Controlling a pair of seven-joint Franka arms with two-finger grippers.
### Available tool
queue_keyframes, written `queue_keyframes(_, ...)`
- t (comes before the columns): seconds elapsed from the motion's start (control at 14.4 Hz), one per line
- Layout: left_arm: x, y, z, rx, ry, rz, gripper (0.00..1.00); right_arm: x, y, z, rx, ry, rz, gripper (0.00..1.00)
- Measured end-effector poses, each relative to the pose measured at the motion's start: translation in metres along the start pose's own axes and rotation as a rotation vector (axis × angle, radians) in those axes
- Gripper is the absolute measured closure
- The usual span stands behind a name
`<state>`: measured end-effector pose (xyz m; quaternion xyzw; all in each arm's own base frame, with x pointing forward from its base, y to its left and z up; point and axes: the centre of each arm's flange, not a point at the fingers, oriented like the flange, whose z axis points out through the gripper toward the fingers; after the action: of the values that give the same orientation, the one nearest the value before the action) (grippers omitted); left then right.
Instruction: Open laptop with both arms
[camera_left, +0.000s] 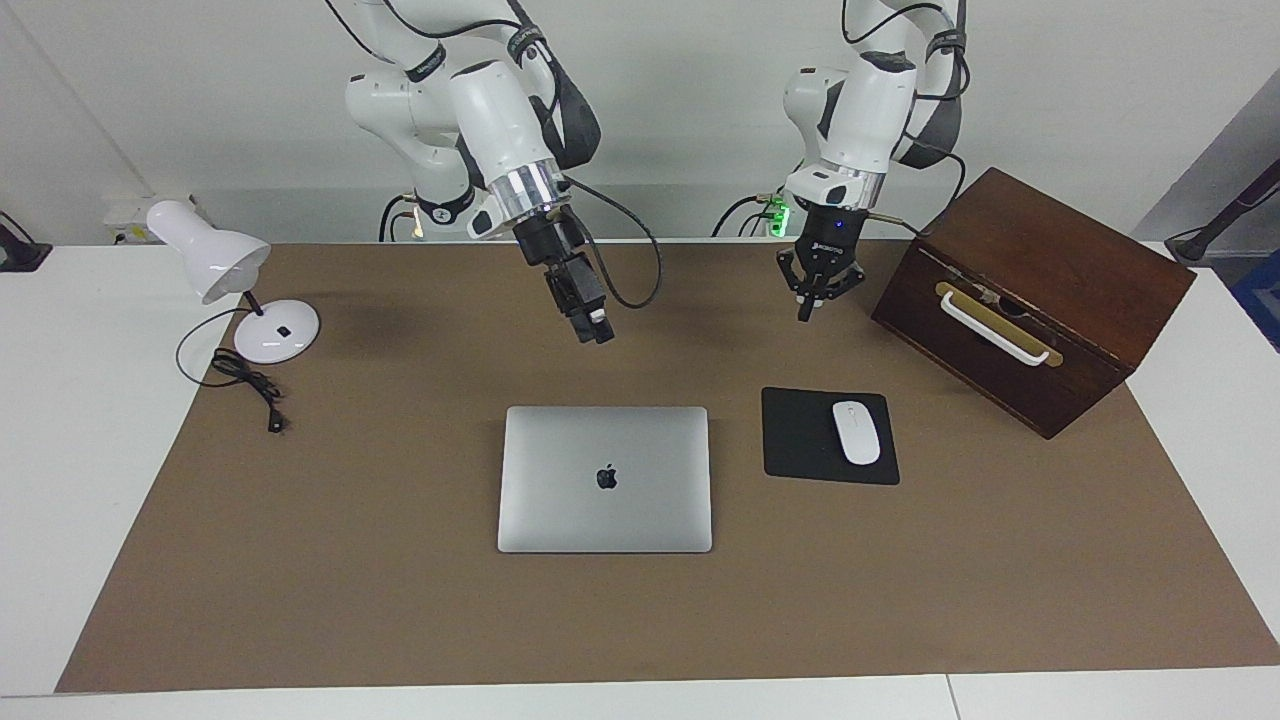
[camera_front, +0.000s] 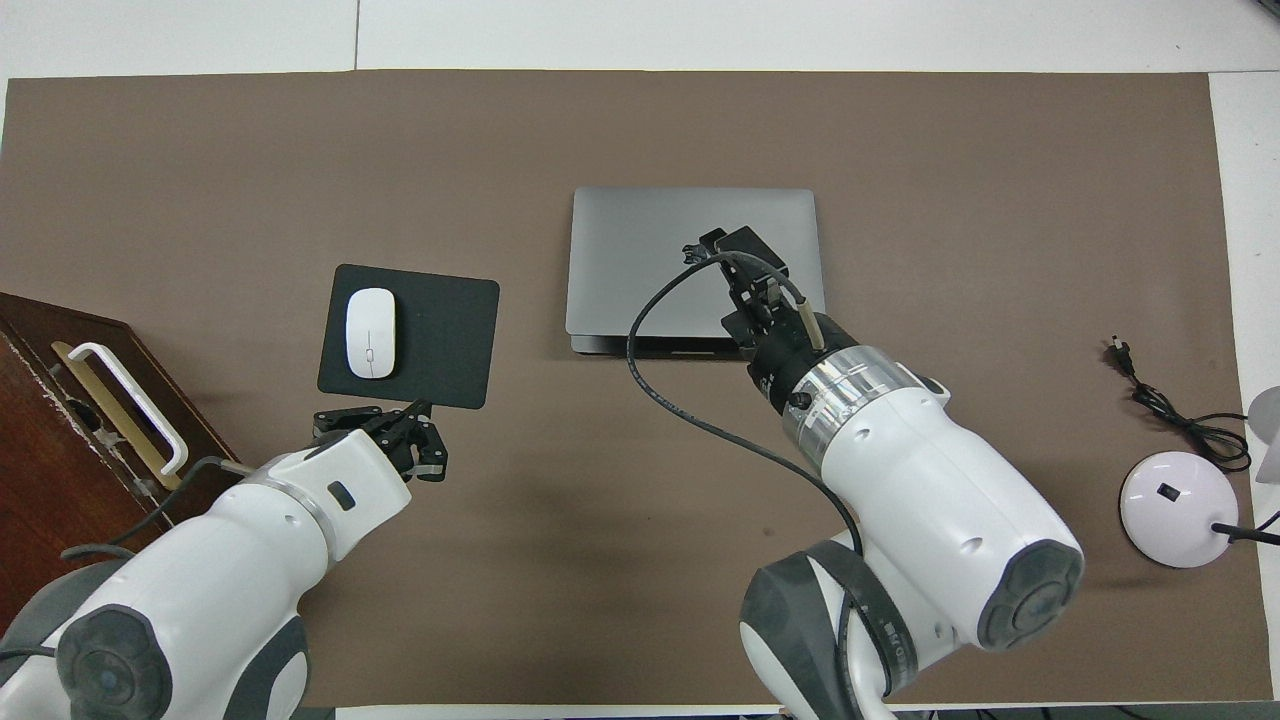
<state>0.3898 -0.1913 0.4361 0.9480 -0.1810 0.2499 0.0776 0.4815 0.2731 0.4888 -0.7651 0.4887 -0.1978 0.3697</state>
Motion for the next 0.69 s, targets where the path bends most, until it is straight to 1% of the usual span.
queue_keyframes(0.21,-0.011,0.010,0.021,-0.014,0.053,0.023,0.99,-0.016,0.013,0.001,0.001,-0.014,0.007,0.00)
queue_keyframes(0.49,-0.024,0.029,0.068,-0.038,0.105,0.038,0.99,-0.017,0.026,0.004,-0.001,-0.012,0.006,0.00)
queue_keyframes(0.69,-0.032,0.037,0.093,-0.048,0.147,0.051,0.99,-0.020,0.037,0.007,0.007,-0.016,0.011,0.00)
